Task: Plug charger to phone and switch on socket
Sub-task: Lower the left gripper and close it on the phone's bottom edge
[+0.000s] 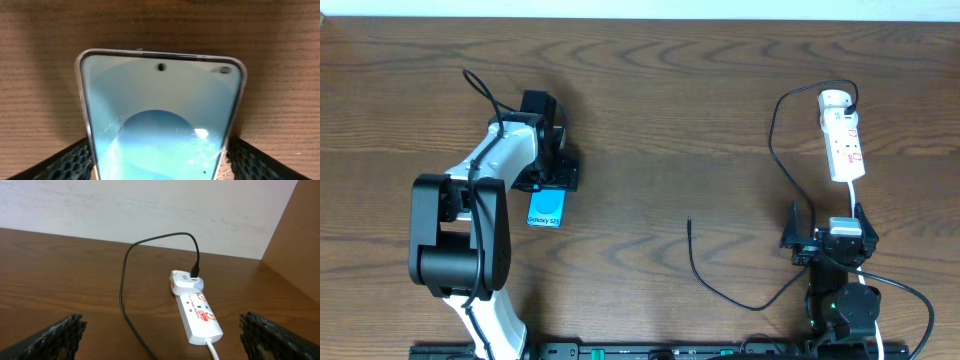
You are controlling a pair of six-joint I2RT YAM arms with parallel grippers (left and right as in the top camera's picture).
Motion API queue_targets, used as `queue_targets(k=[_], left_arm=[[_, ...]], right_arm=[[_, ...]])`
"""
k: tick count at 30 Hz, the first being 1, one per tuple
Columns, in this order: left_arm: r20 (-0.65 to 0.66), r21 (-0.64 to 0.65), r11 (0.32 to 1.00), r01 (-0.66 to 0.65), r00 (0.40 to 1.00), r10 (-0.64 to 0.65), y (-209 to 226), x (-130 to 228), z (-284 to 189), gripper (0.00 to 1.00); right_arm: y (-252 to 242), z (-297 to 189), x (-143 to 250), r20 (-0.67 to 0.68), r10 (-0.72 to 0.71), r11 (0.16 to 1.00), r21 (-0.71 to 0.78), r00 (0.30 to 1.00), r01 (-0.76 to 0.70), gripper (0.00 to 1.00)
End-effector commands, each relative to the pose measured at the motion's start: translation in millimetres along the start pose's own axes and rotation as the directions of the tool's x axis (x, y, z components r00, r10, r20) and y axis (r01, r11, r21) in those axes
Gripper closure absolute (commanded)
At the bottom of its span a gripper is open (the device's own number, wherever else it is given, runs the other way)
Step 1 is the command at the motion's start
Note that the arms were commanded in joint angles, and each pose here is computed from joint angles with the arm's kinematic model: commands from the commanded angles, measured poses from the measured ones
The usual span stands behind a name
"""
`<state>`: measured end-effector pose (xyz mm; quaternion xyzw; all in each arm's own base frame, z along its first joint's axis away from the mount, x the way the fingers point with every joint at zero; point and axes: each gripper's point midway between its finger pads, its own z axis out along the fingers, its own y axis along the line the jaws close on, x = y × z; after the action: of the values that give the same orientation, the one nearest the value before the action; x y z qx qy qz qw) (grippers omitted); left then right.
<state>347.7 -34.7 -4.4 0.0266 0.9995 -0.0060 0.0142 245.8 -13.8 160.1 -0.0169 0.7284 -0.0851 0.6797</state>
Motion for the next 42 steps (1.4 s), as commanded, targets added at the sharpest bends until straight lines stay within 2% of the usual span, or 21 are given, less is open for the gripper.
queue_targets(k=[1, 5, 12, 16, 22, 26, 28, 35, 36, 37, 42], left_arm=[[-0.064, -0.031, 1.000, 0.004, 0.998, -0.006, 5.9, 17.6, 15.7, 0.19], [-0.066, -0.031, 1.000, 0.004, 0.998, -0.006, 6.0, 18.3, 16.1, 0.27], [-0.066, -0.031, 1.000, 0.004, 0.998, -0.006, 6.0, 18.3, 16.1, 0.31], [-0.066, -0.031, 1.000, 0.004, 0.998, -0.006, 6.0, 18.3, 16.1, 0.39], [-0.066, -0.031, 1.000, 0.004, 0.998, -0.006, 6.0, 18.3, 16.1, 0.45], [-0.066, -0.031, 1.000, 0.004, 0.998, -0.006, 6.0, 18.3, 16.1, 0.56], [-0.066, -0.031, 1.000, 0.004, 0.998, -0.006, 6.0, 18.4, 16.1, 0.66], [-0.074, -0.032, 0.999, 0.004, 0.997, -0.006, 6.1, 20.3, 16.0, 0.68], [-0.074, -0.032, 0.999, 0.004, 0.997, -0.006, 6.1, 20.3, 16.0, 0.75], [-0.074, -0.032, 0.999, 0.003, 0.997, -0.006, 6.1, 20.2, 16.0, 0.91], [-0.073, -0.031, 1.000, 0.004, 0.997, -0.006, 6.0, 19.9, 15.9, 0.93]], right_arm=[[1.2, -0.4, 0.0, 0.001, 0.010, 1.000, -0.004, 1.000, -0.010, 0.01], [1.2, -0.4, 0.0, 0.001, 0.010, 1.000, -0.004, 1.000, -0.010, 0.01], [1.1, -0.4, 0.1, 0.001, 0.010, 1.000, -0.004, 1.000, -0.010, 0.01], [1.2, -0.4, 0.0, 0.001, 0.010, 1.000, -0.004, 1.000, -0.010, 0.01], [1.2, -0.4, 0.0, 0.001, 0.011, 1.000, -0.004, 1.000, -0.011, 0.01], [1.2, -0.4, 0.0, 0.001, 0.010, 1.000, -0.004, 1.000, -0.010, 0.01], [1.2, -0.4, 0.0, 0.001, 0.010, 1.000, -0.004, 1.000, -0.010, 0.01], [1.1, -0.4, 0.1, 0.001, 0.010, 1.000, -0.004, 1.000, -0.010, 0.01], [1.2, -0.4, 0.0, 0.001, 0.010, 1.000, -0.004, 1.000, -0.010, 0.01], [1.2, -0.4, 0.0, 0.001, 0.010, 1.000, -0.004, 1.000, -0.010, 0.01], [1.2, -0.4, 0.0, 0.001, 0.010, 1.000, -0.004, 1.000, -0.010, 0.01]])
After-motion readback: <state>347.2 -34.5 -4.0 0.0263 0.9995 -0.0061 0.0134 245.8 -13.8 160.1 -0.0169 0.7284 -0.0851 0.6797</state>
